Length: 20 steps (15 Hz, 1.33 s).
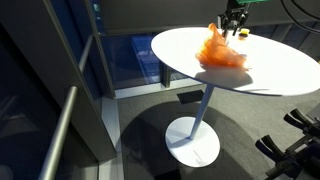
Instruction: Put the white bottle inside the plastic bag
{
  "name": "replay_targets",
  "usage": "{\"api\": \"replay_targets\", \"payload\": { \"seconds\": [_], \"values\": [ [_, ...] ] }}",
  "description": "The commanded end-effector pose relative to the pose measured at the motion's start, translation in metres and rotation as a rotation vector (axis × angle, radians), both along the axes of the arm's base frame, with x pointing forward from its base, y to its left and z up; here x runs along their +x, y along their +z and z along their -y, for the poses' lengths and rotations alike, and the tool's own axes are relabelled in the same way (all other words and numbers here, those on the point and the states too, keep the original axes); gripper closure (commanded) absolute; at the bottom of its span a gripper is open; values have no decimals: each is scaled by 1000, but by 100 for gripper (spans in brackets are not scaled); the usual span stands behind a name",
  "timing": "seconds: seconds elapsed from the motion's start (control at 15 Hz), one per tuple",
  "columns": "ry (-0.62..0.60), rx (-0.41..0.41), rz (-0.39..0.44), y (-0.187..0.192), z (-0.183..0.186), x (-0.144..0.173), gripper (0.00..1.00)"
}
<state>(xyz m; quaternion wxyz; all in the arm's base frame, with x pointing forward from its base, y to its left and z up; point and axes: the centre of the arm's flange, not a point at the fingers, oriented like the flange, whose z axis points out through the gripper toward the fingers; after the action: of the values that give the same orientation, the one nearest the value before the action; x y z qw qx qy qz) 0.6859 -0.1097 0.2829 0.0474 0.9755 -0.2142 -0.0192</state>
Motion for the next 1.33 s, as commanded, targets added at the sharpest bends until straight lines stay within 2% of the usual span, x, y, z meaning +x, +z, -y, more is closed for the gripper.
{"api": "replay_targets", "payload": {
  "seconds": [0.0,0.13,0.4,0.67,1.0,1.27],
  "values": [
    [-31,16,2,9,5,8,16],
    [-30,21,9,17,5,4,1],
    [-55,10,9,43,8,-6,0],
    [-74,33,-41,81,17,-27,0],
    [-60,52,-63,134,35,-63,0],
    [-24,67,-79,177,48,-105,0]
  ]
}}
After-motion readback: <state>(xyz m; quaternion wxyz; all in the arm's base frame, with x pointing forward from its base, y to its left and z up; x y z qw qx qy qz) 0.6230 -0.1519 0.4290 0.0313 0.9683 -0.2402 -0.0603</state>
